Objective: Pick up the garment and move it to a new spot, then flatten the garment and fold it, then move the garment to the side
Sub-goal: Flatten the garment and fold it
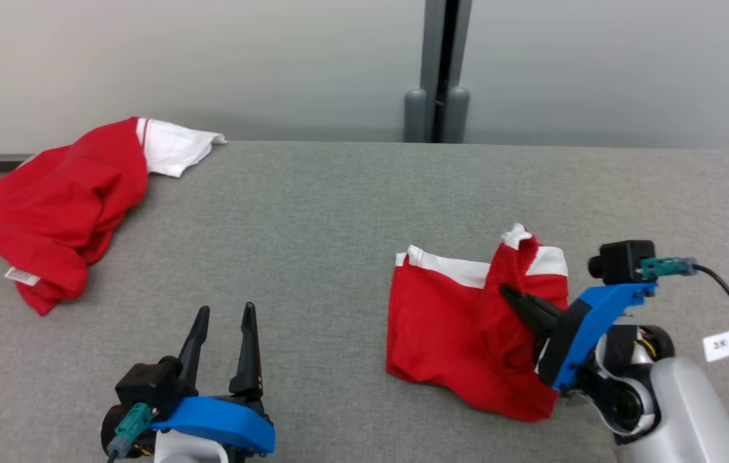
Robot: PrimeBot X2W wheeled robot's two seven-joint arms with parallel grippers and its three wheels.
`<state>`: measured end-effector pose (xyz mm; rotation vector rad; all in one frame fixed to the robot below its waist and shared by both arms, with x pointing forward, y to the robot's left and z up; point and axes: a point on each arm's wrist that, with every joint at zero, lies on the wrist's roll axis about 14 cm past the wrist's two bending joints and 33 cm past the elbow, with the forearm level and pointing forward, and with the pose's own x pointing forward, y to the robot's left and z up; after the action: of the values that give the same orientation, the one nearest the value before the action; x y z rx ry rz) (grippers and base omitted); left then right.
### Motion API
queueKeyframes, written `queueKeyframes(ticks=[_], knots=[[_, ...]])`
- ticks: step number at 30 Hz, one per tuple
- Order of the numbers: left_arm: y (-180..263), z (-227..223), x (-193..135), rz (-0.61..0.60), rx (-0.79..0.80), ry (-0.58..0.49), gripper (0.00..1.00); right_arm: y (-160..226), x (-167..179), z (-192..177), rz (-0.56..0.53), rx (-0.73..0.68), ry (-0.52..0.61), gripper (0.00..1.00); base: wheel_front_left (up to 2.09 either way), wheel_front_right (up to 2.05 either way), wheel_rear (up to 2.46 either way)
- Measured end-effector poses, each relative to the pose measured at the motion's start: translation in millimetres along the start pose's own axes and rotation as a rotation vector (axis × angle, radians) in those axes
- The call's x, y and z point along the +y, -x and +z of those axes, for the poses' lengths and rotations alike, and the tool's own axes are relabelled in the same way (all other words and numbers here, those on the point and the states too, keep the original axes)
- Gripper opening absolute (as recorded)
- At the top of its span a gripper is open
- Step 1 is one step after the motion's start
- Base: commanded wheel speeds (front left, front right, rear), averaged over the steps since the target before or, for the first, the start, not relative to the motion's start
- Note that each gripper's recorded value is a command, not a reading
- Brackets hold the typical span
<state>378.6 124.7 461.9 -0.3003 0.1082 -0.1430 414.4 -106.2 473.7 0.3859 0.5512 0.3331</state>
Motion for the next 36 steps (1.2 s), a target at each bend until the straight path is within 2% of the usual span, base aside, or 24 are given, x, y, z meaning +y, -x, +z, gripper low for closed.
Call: queueKeyframes(ticks=[8,9,11,12,13,21,25,30,36], knots=[[9.8,1.6,15.4,0.057,-0.009,0.009,1.00,-41.9,30.5,-28.7,0.083,0.107,-0.014,0.00,0.00,0.00,0.00],[11.1,0.8,18.4,0.068,-0.006,0.010,1.00,-46.8,34.2,-32.6,0.092,0.120,-0.015,0.03,0.00,0.00,0.00],[13.3,-1.2,23.2,0.085,-0.001,0.013,1.00,-55.4,40.3,-38.1,0.109,0.137,-0.019,0.17,0.00,0.00,0.00],[14.0,-2.2,24.5,0.088,0.002,0.015,1.00,-59.1,42.8,-40.8,0.114,0.144,-0.017,0.44,0.00,0.00,0.00],[14.5,-3.1,25.6,0.092,0.004,0.016,1.00,-62.3,45.9,-42.8,0.122,0.148,-0.015,1.00,0.00,0.00,0.00],[9.1,-1.0,17.9,0.069,-0.005,0.013,1.00,-70.1,69.6,-23.5,0.182,0.029,0.025,1.00,0.00,0.00,0.00],[2.3,5.2,5.0,0.026,-0.023,-0.004,1.00,-62.8,63.2,-0.4,0.151,-0.108,0.117,1.00,0.00,0.00,0.00],[-3.0,9.5,-11.1,-0.026,-0.037,-0.033,1.00,-38.6,31.2,28.1,0.053,-0.291,0.241,1.00,0.00,0.00,0.00],[-4.2,10.8,-22.6,-0.062,-0.042,-0.057,1.00,4.5,-19.2,30.4,-0.109,-0.423,0.267,1.00,0.00,0.00,0.00]])
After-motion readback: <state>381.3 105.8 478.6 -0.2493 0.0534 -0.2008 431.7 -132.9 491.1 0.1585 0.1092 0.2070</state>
